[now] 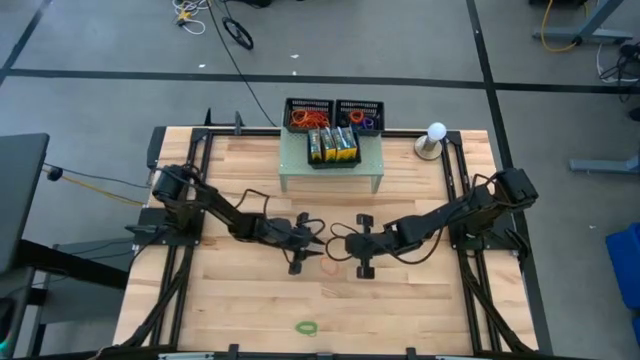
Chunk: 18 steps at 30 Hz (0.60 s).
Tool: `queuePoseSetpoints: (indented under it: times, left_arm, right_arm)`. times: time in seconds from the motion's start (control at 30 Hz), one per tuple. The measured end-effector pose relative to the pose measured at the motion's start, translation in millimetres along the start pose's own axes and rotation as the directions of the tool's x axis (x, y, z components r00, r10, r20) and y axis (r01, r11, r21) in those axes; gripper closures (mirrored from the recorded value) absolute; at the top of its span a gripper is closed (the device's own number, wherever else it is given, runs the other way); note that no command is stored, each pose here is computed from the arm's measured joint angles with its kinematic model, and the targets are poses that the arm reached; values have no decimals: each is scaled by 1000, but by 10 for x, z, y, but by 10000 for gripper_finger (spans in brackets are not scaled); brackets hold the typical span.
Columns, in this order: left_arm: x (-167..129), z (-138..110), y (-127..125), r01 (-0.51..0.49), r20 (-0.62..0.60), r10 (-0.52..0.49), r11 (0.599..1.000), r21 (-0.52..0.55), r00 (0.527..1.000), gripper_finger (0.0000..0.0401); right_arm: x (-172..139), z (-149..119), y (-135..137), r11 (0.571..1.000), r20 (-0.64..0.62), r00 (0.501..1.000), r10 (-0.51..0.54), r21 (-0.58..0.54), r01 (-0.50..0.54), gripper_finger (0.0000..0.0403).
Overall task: Pick & Place Office Desk Supplies
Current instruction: Put the yellow rubberband into the top left black bin
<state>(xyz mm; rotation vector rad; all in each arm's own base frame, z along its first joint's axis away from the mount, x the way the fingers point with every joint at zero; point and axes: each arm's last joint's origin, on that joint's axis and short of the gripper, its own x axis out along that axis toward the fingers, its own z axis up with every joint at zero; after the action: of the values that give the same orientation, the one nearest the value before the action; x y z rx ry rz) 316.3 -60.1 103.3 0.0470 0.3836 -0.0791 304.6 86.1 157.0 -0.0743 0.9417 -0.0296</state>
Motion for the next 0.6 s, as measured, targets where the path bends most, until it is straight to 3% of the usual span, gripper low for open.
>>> queuePoseSetpoints:
  times: [0.2, 0.33, 0.47, 0.6]
  left_arm:
    - [161, 29, -59, -28, 9, 28, 998, 58, 1000, 175]
    - [179, 66, -91, -34, 16, 33, 996, 80, 999, 146]
    - [191, 86, -107, -43, 13, 42, 997, 68, 999, 168]
    - [201, 79, -99, -92, -10, 93, 993, 69, 996, 238]
  right_arm:
    - [-10, 34, 15, 1000, 41, 999, -15, 13, 15, 399]
    - [-11, 62, 18, 1000, 70, 997, -13, 15, 12, 401]
    - [-13, 83, 22, 1000, 91, 996, -10, 8, 9, 401]
    - [-14, 92, 23, 1000, 100, 995, -8, 11, 7, 401]
